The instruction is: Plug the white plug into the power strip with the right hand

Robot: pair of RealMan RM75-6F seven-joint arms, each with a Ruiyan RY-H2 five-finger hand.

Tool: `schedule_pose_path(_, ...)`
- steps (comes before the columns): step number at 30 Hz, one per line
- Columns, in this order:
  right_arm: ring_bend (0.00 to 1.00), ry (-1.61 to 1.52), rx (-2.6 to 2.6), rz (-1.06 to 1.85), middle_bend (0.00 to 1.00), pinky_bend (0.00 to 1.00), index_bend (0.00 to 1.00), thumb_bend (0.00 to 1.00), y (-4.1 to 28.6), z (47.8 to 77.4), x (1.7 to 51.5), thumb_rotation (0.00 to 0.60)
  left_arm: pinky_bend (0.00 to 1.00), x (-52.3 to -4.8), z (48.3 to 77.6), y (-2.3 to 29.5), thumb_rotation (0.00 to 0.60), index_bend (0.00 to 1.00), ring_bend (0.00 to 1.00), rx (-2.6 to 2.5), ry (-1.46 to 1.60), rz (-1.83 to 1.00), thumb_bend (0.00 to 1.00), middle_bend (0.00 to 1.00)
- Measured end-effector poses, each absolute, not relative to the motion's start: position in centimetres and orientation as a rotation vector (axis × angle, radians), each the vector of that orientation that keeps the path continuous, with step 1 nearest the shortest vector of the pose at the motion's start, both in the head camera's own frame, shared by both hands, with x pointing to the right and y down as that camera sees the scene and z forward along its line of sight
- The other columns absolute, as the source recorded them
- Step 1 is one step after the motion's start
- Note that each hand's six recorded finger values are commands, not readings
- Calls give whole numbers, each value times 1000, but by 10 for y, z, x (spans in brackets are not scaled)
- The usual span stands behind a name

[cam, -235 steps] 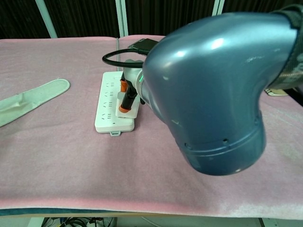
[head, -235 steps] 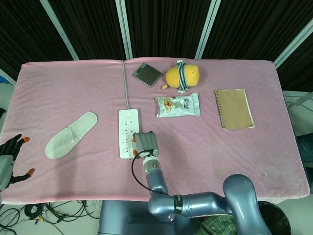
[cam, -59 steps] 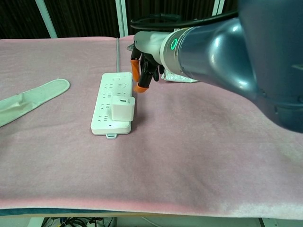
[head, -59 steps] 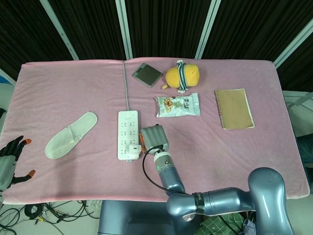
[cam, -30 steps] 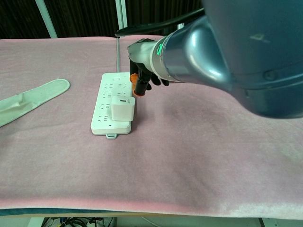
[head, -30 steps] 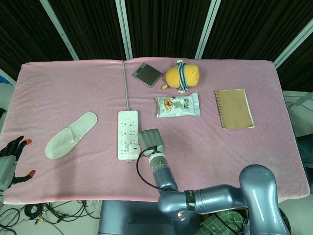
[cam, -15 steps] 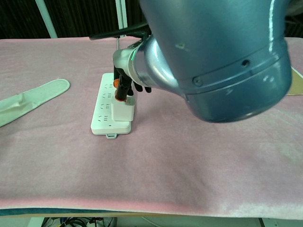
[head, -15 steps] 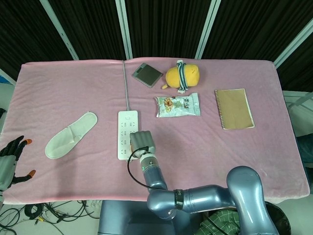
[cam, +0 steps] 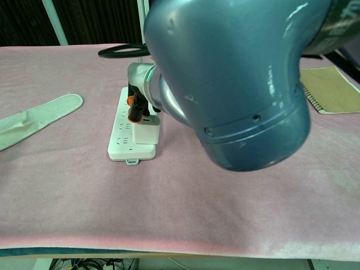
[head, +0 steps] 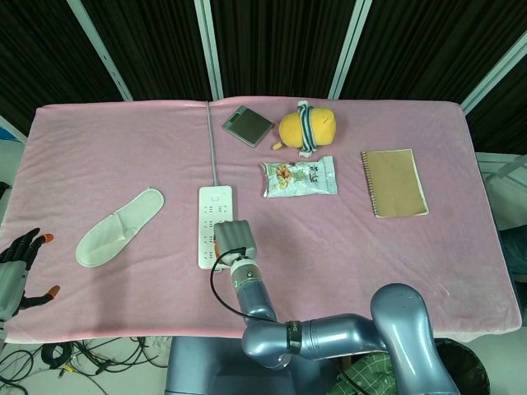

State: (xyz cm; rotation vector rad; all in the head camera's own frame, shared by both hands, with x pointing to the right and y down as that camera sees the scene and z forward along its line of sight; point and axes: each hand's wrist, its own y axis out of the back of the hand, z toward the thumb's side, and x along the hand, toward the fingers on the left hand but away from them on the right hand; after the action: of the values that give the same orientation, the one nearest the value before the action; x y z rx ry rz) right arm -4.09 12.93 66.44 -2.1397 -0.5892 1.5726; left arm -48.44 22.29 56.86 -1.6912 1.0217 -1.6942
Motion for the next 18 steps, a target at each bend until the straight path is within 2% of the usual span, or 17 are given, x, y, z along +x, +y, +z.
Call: schedule_pose_path(18, 807, -589, -2159, 1568, 831, 735, 948, 827, 136, 674, -48, 600, 151, -485, 568, 223, 600, 115, 1, -1693, 1022, -1694, 222, 4)
